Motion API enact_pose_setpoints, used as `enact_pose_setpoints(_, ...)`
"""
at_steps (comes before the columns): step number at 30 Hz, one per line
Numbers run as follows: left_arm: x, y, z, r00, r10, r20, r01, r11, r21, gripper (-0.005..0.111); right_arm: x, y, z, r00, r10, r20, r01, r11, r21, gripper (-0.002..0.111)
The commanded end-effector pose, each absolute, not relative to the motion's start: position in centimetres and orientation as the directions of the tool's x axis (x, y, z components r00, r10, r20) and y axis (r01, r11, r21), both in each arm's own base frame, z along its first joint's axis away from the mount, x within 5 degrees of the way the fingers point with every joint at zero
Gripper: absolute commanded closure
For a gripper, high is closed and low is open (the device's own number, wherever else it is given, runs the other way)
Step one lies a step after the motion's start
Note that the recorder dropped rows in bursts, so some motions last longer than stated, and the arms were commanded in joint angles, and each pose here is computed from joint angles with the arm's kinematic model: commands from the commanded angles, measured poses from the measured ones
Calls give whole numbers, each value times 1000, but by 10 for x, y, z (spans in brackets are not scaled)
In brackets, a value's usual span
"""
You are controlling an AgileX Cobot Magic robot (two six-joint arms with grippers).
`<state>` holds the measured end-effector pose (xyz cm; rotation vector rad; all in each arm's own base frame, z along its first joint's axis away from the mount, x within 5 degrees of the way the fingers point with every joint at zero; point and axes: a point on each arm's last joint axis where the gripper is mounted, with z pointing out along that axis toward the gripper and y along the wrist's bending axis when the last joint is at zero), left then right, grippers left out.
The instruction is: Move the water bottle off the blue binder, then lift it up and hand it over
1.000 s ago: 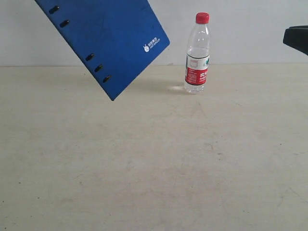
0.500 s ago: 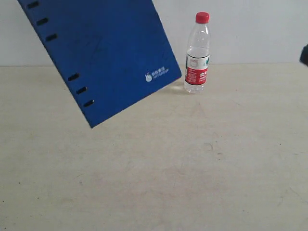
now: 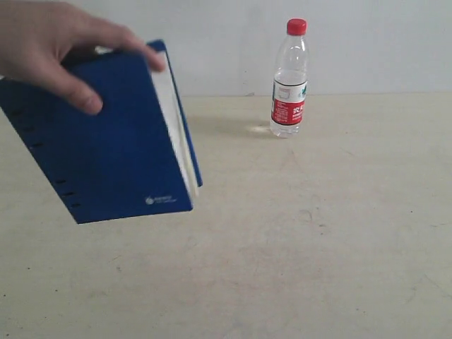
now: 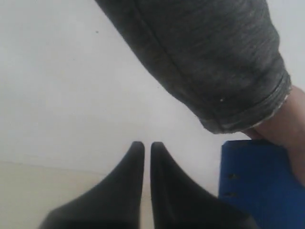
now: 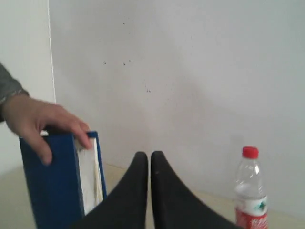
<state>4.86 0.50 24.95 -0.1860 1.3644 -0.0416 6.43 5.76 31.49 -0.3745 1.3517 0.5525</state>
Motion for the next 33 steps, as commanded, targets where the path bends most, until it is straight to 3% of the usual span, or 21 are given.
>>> enact_pose_setpoints(1,53,5,232,157,-143,-977,-78,985,-157,102,66,56,303,-48,363,-930,-571,754,324,108)
enact_pose_setpoints(4,55,10,217,114,-126,-985,-133,981,-141,102,60,60,300,-40,394,-918,-582,737,342,108)
enact_pose_setpoints(7,55,15,212,104,-159,-982,-186,967,-176,102,45,71,302,76,303,-950,-592,781,201,108)
enact_pose_setpoints(11,54,16,212,107,-175,-979,-186,963,-192,102,40,55,309,318,147,-937,-288,956,52,108)
enact_pose_setpoints(14,55,14,212,106,-178,-978,-172,966,-195,102,48,39,301,242,22,-970,-107,994,-4,108)
enact_pose_setpoints(18,55,13,212,105,-180,-978,-155,968,-195,102,48,1,294,128,-157,-979,322,940,-109,108)
enact_pose_setpoints(19,55,12,212,105,-180,-978,-148,970,-194,102,47,-6,293,127,-114,-985,375,925,-59,108)
enact_pose_setpoints(21,55,11,212,104,-180,-978,-136,972,-193,102,49,-12,291,132,-13,-991,403,914,41,108)
enact_pose_setpoints(26,55,11,212,104,-180,-978,-140,971,-194,102,53,-10,288,102,35,-994,354,933,69,108)
enact_pose_setpoints(33,55,12,212,102,-156,-983,-147,974,-170,102,55,22,287,85,20,-996,-4,1000,20,108)
